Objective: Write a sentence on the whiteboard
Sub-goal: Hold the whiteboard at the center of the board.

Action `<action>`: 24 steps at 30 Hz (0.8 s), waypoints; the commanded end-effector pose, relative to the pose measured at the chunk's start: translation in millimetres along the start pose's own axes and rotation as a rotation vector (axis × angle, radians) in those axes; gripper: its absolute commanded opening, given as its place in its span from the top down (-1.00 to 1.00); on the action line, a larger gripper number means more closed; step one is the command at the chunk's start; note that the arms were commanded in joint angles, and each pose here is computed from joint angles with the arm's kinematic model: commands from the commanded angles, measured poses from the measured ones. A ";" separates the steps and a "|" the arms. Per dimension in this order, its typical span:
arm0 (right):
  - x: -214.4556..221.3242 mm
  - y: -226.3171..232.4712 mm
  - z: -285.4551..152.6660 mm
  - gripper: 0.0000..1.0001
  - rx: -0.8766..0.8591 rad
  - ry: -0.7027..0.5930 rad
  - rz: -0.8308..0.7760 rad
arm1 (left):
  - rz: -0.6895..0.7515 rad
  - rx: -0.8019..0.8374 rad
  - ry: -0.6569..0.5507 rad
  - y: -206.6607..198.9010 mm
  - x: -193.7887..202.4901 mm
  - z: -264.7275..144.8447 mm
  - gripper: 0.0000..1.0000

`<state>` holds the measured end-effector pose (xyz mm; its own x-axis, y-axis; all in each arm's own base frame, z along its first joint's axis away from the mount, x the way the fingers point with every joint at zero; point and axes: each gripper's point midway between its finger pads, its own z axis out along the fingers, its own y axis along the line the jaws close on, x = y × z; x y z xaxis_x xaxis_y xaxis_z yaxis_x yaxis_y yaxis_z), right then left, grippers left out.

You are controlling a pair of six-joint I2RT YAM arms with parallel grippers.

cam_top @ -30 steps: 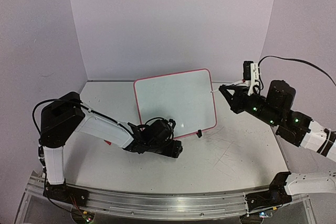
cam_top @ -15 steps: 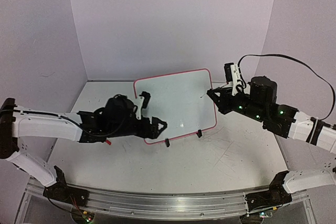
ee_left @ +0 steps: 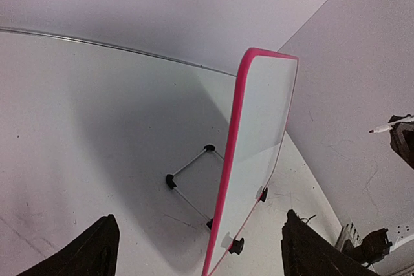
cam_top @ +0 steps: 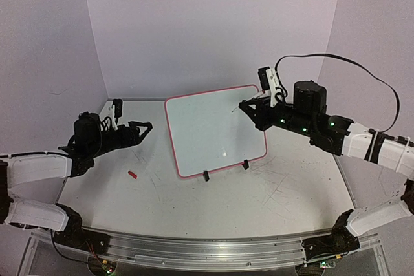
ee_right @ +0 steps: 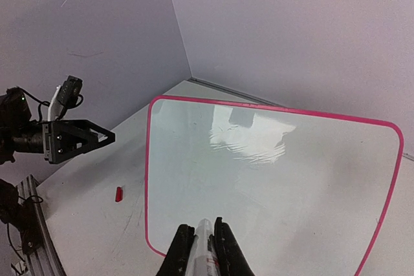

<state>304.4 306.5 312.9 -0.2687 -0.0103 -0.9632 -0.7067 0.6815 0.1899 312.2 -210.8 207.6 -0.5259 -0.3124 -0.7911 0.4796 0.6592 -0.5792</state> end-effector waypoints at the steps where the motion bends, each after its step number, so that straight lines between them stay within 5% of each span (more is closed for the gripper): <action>1: -32.6 11.8 12.2 1.00 -0.042 -0.081 -0.032 | 0.065 0.334 -0.016 -40.8 -9.5 7.3 -0.66; 7: -41.2 25.4 22.6 1.00 -0.069 -0.092 -0.034 | 0.111 0.472 0.029 -52.6 -6.5 24.2 -0.47; 21: -45.3 37.2 14.1 1.00 -0.057 -0.121 -0.071 | 0.078 0.466 0.100 -29.0 3.6 66.6 -0.46; 24: -48.0 38.4 13.7 1.00 -0.061 -0.127 -0.078 | 0.040 0.467 0.121 -25.0 5.2 76.7 -0.33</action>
<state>300.4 348.7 325.3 -0.2230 -0.0245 -0.9745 -0.7571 0.6341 0.1573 340.0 -273.8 180.6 -0.6063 -0.1769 -0.7753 0.7046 0.3326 -0.6268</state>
